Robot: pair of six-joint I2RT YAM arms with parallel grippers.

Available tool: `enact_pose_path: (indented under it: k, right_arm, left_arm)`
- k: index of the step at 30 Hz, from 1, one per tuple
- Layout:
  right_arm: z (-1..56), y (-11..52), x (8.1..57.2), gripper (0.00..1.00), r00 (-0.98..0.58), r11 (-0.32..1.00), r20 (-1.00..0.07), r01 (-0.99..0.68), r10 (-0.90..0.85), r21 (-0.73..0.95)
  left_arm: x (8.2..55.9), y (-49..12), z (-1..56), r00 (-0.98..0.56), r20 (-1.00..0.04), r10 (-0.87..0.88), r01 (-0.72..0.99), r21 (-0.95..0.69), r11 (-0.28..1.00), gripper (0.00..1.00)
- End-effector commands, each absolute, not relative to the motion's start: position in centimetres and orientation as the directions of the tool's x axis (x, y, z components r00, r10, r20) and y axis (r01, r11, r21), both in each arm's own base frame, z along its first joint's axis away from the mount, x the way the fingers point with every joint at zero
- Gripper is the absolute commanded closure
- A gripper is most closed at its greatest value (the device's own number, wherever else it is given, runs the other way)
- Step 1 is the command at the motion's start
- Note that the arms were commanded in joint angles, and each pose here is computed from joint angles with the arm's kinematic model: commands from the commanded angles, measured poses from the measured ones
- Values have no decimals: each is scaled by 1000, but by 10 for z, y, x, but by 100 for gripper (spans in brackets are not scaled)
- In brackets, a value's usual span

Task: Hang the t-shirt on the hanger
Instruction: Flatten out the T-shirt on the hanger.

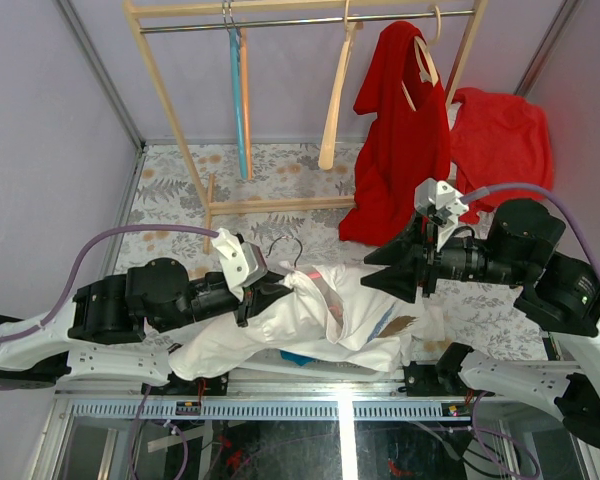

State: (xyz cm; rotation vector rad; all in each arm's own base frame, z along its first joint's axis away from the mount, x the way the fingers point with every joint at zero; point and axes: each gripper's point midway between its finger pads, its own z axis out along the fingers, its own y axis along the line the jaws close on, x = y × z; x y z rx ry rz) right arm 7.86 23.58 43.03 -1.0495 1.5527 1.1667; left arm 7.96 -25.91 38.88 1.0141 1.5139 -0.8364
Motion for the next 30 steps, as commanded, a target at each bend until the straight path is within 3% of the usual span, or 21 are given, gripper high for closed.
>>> enact_pose_path:
  k: [1,30]
  right_arm:
    - [424,240,102,51,-205,279,-968,-947,-145,159]
    - [413,258,83,47,-191,94,-955,-980,-225,173]
  left_arm:
    - [73,-260,406,-64,-994,91,934,-27,356,100]
    - [65,-251,412,-62,-994,86,947,-32,318,100]
